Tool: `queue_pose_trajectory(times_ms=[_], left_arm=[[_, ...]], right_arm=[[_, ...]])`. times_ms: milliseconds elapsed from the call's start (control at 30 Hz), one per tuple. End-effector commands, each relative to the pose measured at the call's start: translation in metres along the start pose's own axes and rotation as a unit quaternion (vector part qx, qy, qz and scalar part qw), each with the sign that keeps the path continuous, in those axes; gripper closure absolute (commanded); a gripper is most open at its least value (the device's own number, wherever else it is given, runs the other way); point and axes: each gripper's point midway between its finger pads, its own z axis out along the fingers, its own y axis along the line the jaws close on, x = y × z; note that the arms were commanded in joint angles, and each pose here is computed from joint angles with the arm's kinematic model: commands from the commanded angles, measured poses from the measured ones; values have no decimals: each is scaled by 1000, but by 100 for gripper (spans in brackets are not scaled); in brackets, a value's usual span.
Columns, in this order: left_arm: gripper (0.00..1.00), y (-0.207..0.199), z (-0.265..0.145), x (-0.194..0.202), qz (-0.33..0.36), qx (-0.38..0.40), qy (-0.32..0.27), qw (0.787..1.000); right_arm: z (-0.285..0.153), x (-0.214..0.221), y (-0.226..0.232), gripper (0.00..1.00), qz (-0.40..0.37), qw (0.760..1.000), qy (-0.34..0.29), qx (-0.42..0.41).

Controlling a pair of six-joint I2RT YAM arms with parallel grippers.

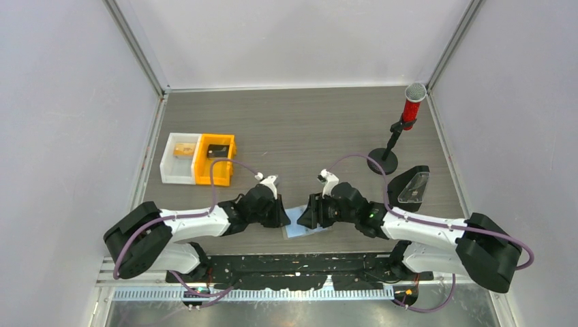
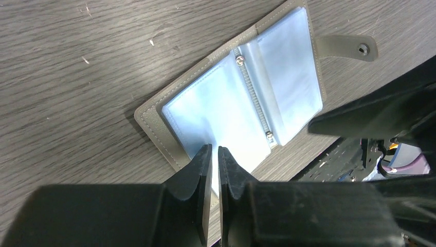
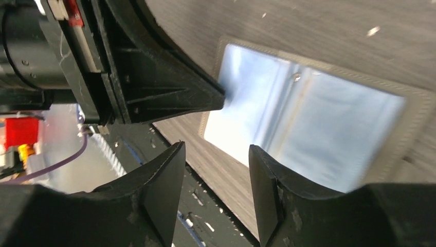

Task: Take the credit cards out of the card holder
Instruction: Remove the credit card from the card holder.

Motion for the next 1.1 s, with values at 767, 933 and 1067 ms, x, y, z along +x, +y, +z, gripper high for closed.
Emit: queue_pose_trajectory(times_ms=[767,933,1067], left_arm=[[89,-8,4,1,-5,28,-8,1000],[89,-7,5,2,-5,27,-6,1000],[88,-6,6,2,-4,25,-5,1000]], right_arm=[[-14,-18,-72,40,-19,989,-44,139],[-7,-12,-71,42,-13,992,-33,125],[-7,-13,-65,47,-13,993,-33,112]])
